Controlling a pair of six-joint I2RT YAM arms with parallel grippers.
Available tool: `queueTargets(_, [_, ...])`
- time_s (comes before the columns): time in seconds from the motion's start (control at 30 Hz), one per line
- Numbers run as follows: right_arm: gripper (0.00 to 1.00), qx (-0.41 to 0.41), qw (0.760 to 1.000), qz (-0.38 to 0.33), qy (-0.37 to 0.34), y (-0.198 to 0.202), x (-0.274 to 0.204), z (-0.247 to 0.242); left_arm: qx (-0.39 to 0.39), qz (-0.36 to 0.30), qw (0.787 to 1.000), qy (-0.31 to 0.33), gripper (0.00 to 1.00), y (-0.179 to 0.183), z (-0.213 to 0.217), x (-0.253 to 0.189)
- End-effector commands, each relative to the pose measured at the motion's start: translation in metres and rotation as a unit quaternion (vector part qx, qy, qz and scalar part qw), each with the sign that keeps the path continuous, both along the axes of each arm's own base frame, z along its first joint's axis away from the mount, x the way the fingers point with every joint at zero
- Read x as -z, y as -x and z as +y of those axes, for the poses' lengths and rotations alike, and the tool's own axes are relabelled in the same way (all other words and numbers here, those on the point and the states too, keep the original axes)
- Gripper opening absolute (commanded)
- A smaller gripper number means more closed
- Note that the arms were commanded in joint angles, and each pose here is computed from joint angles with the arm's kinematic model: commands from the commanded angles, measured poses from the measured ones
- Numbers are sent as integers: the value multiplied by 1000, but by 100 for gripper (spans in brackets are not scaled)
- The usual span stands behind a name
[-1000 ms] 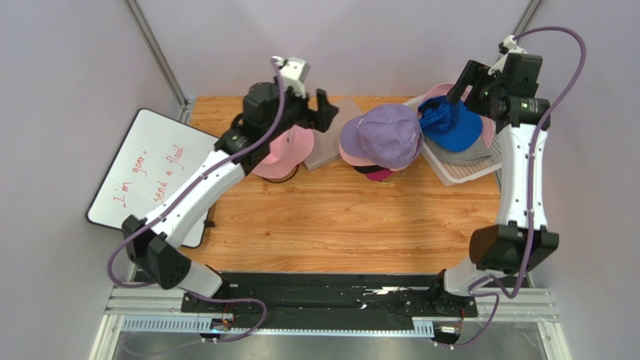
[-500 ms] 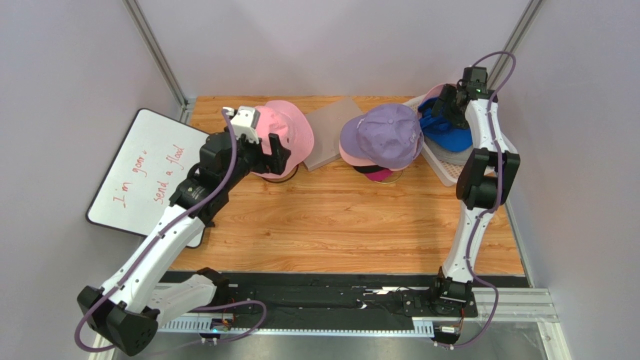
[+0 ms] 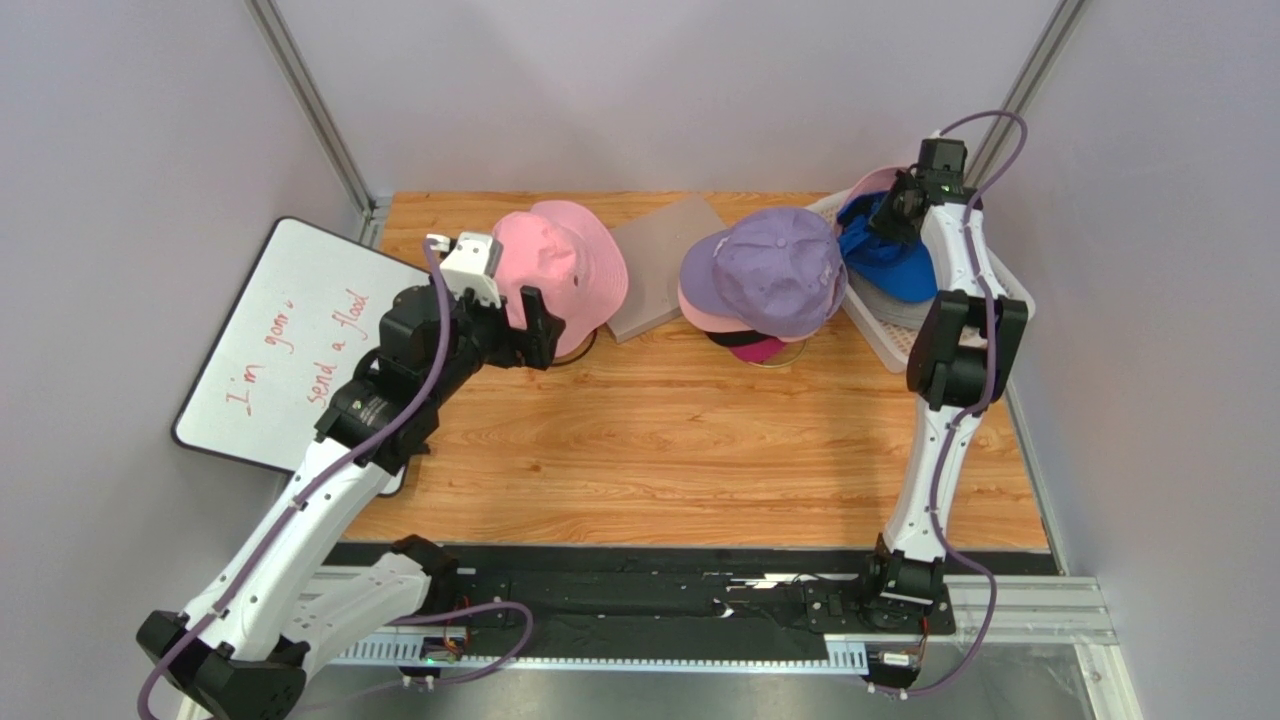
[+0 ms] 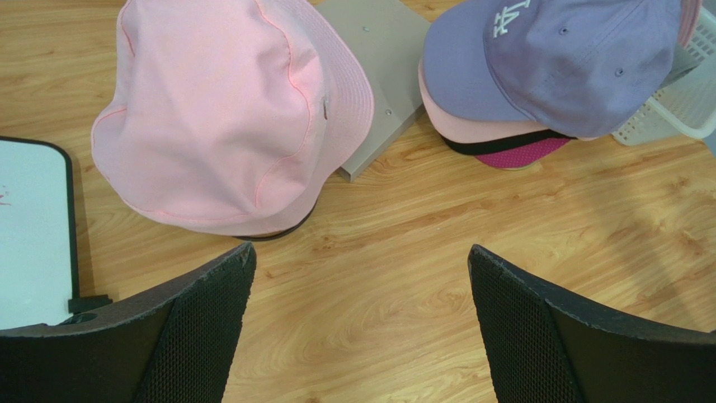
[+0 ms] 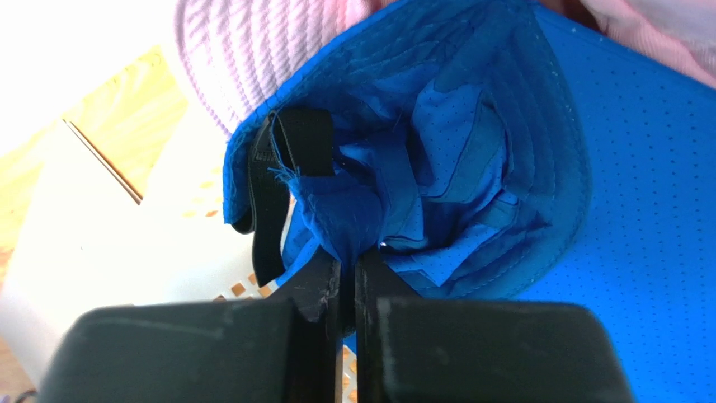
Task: Stack the hats
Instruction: Pick up the hat from the bin.
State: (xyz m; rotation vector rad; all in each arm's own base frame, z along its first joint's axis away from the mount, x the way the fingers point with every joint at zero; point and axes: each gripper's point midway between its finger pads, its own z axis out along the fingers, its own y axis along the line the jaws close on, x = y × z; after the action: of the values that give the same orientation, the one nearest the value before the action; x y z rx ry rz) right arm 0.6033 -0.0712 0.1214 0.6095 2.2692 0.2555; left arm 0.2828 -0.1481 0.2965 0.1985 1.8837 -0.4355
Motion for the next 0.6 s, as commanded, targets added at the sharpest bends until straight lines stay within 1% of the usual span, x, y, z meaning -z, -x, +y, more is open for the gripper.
queueTargets(0.0, [0, 8, 996, -88, 29, -1, -80, -15, -1, -4, 1000, 7, 100, 8, 4, -6])
queueTargets(0.03, [0, 15, 995, -95, 36, 3, -91, -22, -1, -5, 1000, 8, 100, 9, 4, -7])
queueTargets(0.07, [0, 21, 992, -113, 47, 14, -118, -26, -1, -5, 1000, 7, 100, 10, 5, -7])
queueTargets(0.17, [0, 39, 986, -141, 76, 35, -158, -43, 1, -12, 1000, 8, 100, 12, 5, -11])
queueTargets(0.2, [0, 45, 982, -164, 88, 49, -187, -46, 6, -13, 1000, 9, 100, 13, 4, -11])
queueTargets(0.27, [0, 53, 977, -175, 113, 65, -210, -52, 15, -16, 1000, 15, 100, 14, 1, -14])
queueTargets(0.3, [0, 55, 971, -196, 122, 79, -234, -50, 18, -18, 1000, 17, 100, 15, 0, -15])
queueTargets(0.4, [0, 40, 964, -229, 129, 102, -271, -39, 25, -20, 999, 23, 100, 16, -3, -18])
queueTargets(0.5, [0, 10, 961, -252, 109, 119, -294, -20, 35, -26, 999, 31, 100, 20, -5, -23])
queueTargets(0.57, [0, -13, 954, -283, 100, 136, -317, -4, 44, -35, 998, 35, 100, 23, -7, -29])
